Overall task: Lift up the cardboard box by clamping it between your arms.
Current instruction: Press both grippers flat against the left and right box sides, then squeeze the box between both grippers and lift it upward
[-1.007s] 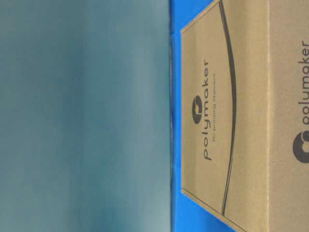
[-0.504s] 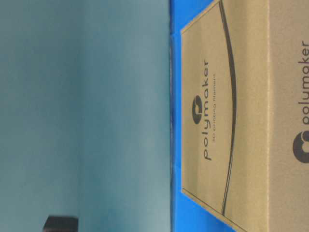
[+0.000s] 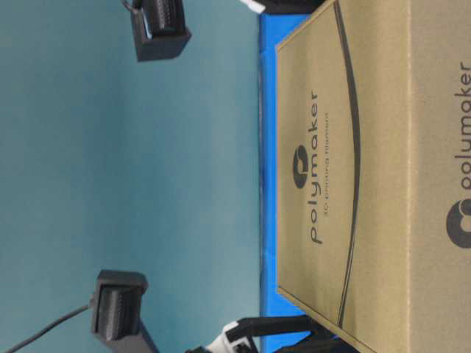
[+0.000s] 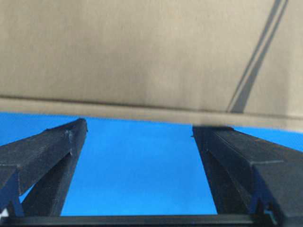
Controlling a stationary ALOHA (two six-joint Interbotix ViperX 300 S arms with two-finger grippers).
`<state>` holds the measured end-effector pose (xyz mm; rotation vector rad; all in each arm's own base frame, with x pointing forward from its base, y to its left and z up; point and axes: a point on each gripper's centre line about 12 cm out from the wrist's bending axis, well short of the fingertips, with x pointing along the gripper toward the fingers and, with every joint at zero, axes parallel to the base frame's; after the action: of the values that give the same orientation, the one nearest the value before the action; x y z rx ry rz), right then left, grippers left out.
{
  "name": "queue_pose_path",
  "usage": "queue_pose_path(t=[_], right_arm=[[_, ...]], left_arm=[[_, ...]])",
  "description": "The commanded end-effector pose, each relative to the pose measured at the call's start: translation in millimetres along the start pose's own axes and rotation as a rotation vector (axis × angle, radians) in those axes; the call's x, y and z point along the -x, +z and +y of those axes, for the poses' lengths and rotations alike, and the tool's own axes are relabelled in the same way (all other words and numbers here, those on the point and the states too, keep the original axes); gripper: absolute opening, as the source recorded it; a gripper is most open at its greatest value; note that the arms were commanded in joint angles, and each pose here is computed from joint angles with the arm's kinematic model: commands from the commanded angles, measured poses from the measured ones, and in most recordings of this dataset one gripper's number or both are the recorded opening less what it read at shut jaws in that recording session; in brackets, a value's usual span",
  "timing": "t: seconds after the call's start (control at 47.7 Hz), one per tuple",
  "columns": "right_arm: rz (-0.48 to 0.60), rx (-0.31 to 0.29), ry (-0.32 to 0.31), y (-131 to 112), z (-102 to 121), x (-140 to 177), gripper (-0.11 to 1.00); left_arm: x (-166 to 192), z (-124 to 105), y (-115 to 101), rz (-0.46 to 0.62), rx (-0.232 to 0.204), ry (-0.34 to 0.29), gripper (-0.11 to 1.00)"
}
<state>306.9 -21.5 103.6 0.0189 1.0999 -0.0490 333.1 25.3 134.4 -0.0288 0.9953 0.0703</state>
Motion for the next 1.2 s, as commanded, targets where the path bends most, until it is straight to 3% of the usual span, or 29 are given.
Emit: queue_pose_path(t=[0.0,0.462,0.713,0.944,1.175], right_arm=[[-0.041,0.015,0.001,13,2,2,0.99],[-0.097,0.009,-0.001,28,1,1,0.99],[-0.117,0.004,-0.001,40,1,6,0.99],[-0.095,0.007,0.001,55,1,34,0.99],[-0.084,0.0,0.001,74,0,85,0.99]], left_arm=[[-1,0,7,-0.018,-0.006,0.0,0.88],[-1,2,17,-0.037,-0.005,0.003,0.88],[6,2,25,-0.06,-0.03,0.005,0.87],[35,6,45,-0.093,-0.024,0.014,0.87],[84,7,71,-0.116,-0.024,0.018,0.87]])
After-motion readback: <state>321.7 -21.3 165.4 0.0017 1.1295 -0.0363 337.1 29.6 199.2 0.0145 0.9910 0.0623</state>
